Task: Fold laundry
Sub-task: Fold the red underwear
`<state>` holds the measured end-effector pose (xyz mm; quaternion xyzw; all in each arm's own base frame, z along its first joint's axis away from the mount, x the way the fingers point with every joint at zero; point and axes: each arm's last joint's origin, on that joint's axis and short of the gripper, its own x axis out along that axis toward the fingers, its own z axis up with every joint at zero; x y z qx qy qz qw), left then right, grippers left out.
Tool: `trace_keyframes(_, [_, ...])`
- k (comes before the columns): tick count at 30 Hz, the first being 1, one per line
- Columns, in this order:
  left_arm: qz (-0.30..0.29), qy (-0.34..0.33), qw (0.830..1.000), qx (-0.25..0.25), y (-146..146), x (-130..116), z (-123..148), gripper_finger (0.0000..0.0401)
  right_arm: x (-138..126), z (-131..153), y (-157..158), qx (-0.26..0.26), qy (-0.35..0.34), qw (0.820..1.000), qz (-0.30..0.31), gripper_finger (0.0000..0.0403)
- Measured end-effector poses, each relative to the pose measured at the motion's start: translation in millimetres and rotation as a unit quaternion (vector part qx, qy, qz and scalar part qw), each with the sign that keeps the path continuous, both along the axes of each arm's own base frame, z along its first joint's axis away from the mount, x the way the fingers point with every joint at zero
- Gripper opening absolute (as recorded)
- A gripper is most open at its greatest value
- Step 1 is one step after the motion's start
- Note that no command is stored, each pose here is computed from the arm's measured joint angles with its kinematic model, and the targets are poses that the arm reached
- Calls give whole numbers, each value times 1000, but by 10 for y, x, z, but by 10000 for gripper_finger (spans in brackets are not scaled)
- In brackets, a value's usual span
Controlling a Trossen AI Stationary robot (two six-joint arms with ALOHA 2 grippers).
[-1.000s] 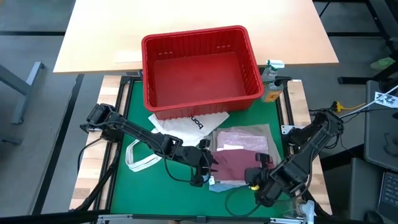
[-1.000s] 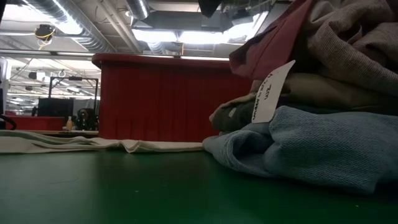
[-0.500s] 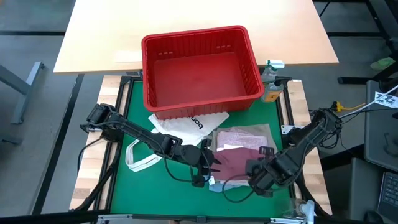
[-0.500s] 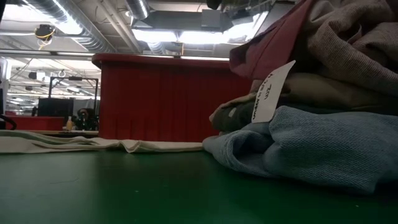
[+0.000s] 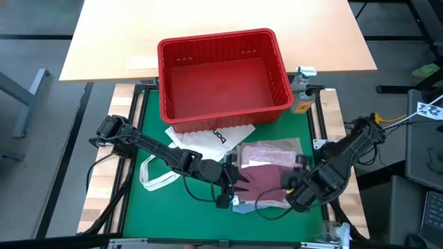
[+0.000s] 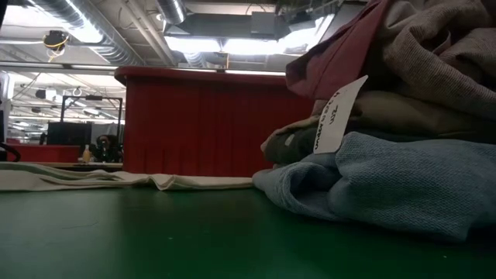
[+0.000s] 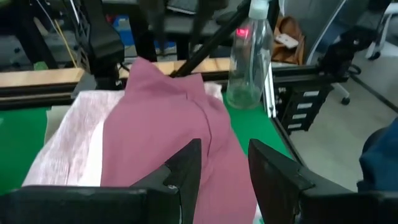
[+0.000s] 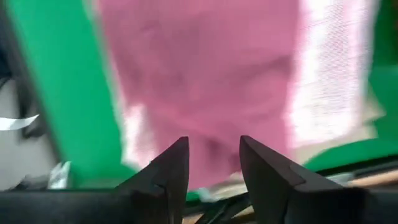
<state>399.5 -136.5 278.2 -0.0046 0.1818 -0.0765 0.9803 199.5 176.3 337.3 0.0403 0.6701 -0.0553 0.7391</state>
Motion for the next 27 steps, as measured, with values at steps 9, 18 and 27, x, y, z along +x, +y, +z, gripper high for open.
trace_keyframes(9, [15,-5,1000,4,0,45,-57,127,-14,22,-107,-90,-76,993,-28,143])
trace_keyframes(18, [35,25,999,16,98,187,-334,127,-105,-453,-161,-136,18,990,-17,143])
trace_keyframes(27, [60,85,994,13,215,247,-591,127,-207,-816,-209,-133,96,986,-41,143])
